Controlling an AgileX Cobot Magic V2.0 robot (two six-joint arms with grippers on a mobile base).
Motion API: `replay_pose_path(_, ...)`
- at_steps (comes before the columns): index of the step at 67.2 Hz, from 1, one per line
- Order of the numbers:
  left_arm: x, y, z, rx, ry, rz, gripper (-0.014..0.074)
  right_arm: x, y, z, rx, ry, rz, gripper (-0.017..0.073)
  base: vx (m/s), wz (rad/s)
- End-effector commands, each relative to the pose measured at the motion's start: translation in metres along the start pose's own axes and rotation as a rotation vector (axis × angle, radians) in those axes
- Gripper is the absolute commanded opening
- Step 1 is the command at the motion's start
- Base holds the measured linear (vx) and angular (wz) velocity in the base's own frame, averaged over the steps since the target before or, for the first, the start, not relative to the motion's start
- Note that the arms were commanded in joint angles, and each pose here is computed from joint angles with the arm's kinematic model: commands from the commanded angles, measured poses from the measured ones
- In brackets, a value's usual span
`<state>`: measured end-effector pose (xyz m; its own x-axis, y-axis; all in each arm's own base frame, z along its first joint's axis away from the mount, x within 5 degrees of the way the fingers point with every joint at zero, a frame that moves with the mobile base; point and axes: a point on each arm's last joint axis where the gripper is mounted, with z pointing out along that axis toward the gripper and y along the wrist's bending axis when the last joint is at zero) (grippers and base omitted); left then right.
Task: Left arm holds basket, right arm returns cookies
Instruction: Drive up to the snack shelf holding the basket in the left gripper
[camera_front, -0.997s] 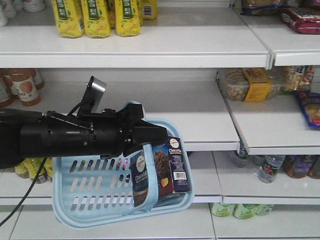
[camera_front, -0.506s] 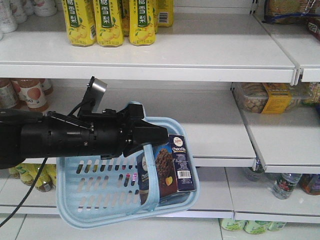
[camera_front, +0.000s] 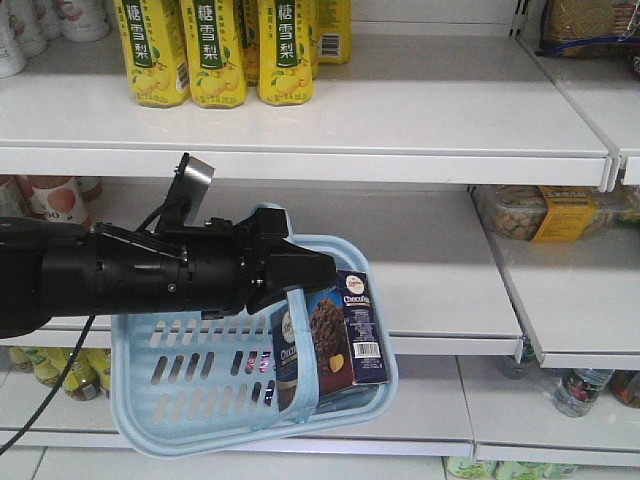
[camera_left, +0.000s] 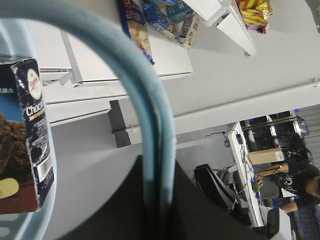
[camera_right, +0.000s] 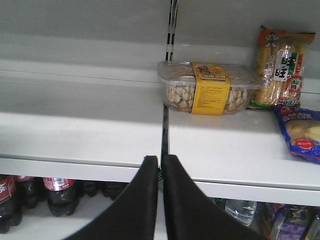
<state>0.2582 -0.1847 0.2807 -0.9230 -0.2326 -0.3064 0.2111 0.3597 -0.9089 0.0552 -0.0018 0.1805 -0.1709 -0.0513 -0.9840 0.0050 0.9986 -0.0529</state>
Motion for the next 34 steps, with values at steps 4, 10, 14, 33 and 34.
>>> replay_pose_path(4,-0.0036,-0.0294,-0.0092,0.134,-0.036,-0.003,-0.0003,-0.0031,0.0003,0.0003,0.000,-0.067,-0.011,0.0004,0.06,-0.02)
replay_pose_path(10,-0.0036,-0.0294,-0.0092,0.134,-0.036,-0.003,-0.0003,-0.0031,0.0003,0.0003,0.000,-0.067,-0.011,0.0004,0.06,-0.02)
replay_pose_path(14,-0.0036,-0.0294,-0.0092,0.134,-0.036,-0.003,-0.0003,-0.0031,0.0003,0.0003,0.000,-0.067,-0.011,0.0004,0.06,-0.02)
replay_pose_path(33,-0.0036,-0.0294,-0.0092,0.134,-0.036,-0.003,-0.0003,-0.0031,0.0003,0.0003,0.000,-0.067,-0.011,0.0004,0.06,-0.01)
replay_pose_path(34,-0.0036,-0.0294,-0.0092,0.134,-0.036,-0.003,-0.0003,-0.0031,0.0003,0.0003,0.000,-0.067,-0.011,0.0004,0.06,-0.01)
